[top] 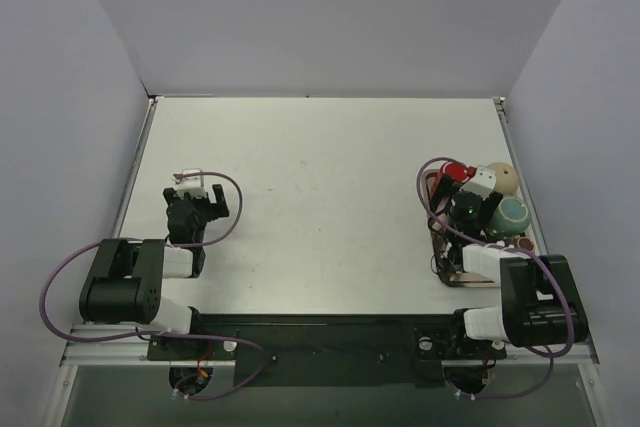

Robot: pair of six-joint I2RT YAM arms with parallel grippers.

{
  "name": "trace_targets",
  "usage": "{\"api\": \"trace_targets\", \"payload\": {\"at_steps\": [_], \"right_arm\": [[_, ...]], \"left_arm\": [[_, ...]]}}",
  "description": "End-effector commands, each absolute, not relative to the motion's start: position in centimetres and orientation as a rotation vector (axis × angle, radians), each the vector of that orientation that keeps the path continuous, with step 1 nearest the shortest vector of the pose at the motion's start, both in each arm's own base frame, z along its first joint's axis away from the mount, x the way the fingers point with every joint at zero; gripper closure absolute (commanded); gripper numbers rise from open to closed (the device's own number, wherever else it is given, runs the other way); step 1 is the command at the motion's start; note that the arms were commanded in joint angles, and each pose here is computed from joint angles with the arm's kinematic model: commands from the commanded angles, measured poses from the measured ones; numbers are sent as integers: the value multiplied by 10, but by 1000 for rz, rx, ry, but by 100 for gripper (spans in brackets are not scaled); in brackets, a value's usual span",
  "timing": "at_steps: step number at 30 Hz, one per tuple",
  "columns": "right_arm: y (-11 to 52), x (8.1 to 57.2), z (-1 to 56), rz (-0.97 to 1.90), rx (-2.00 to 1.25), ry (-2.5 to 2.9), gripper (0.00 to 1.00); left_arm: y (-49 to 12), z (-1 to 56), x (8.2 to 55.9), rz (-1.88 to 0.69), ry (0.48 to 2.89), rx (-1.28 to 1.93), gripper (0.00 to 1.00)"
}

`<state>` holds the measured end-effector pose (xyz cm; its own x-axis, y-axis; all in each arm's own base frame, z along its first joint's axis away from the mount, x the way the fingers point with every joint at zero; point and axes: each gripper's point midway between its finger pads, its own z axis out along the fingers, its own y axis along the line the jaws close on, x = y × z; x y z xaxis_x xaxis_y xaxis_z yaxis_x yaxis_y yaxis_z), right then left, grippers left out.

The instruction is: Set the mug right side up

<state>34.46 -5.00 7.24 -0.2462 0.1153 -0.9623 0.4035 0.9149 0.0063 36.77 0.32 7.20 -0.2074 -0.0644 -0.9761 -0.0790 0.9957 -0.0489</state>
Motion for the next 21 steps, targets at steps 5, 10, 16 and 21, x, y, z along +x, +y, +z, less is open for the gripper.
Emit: {"api": "trace_targets", "payload": {"at_steps": [5,10,16,21], "right_arm": [[-68,327,132,-350,528,1814,0],[-39,322,185,-303,495,1915,1],[-25,293,189,-502,553,2028,30],[-12,291,149,-500,633,2093,41]], "left_arm": [[0,112,381,-33,1669,-99,2],[-19,150,382,-131,1754,83,2],[-34,176,367,-183,1801,199,2],[-35,177,361,-191,1800,207,1]]}}
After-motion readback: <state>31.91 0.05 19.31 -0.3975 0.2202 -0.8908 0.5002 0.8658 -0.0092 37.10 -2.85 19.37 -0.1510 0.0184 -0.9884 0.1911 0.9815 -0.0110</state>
